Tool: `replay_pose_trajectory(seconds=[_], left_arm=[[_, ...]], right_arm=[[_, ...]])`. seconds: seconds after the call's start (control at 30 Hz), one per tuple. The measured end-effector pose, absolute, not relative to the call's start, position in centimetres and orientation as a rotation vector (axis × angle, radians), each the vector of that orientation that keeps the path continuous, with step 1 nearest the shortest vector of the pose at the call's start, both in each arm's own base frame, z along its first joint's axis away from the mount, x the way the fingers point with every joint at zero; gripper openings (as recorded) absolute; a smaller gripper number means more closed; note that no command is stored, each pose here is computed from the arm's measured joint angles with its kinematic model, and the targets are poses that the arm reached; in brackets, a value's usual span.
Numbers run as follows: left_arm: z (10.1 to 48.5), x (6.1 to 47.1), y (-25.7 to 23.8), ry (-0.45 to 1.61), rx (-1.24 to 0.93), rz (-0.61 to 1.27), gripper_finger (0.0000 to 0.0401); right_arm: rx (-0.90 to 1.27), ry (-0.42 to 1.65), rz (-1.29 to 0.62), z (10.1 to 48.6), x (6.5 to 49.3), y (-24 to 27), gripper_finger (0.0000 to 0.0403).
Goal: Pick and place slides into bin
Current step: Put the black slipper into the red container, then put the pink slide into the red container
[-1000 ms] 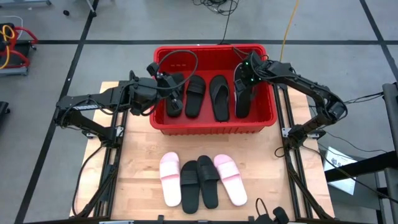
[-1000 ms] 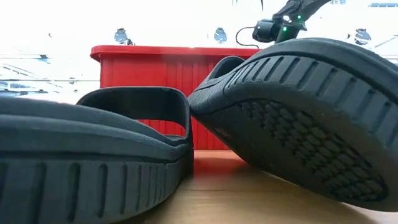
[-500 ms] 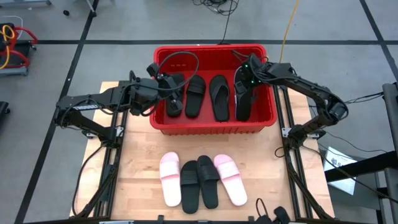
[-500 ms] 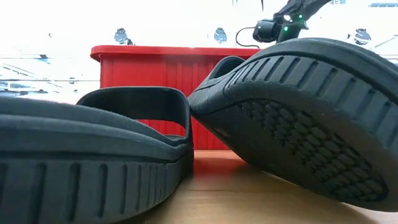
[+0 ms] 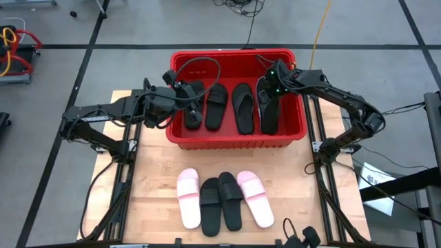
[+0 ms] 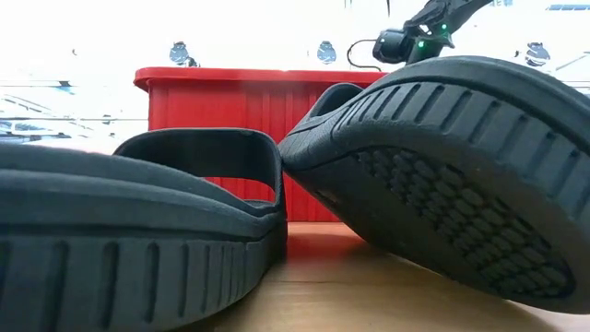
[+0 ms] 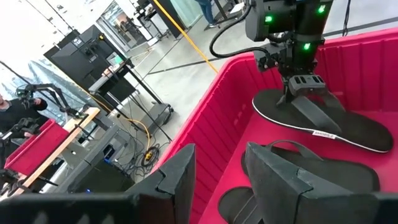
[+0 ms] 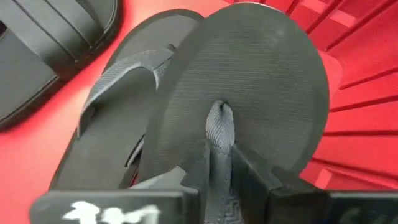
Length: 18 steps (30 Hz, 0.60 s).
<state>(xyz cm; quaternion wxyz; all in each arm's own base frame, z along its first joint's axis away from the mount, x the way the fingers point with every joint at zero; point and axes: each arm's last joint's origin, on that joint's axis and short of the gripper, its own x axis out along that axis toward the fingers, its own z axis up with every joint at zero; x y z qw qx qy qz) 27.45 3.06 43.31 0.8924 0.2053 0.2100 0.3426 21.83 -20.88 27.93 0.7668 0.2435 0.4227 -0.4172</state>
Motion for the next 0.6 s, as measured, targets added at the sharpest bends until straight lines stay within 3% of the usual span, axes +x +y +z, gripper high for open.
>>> replay_pose_trajectory(seconds=[0.37,0.6], left_arm=[[43.30,27.45,3.07,0.438,0.428,0.710,0.0150],[43.25,27.43,3.05,0.443,0.429,0.709,0.0150]], right_arm=[[0.506,0.879,-0.922,28.21,22.03,-21.15,0.0142],[0.431,0.840,-0.889,28.68,22.37,-21.45,0.0167]])
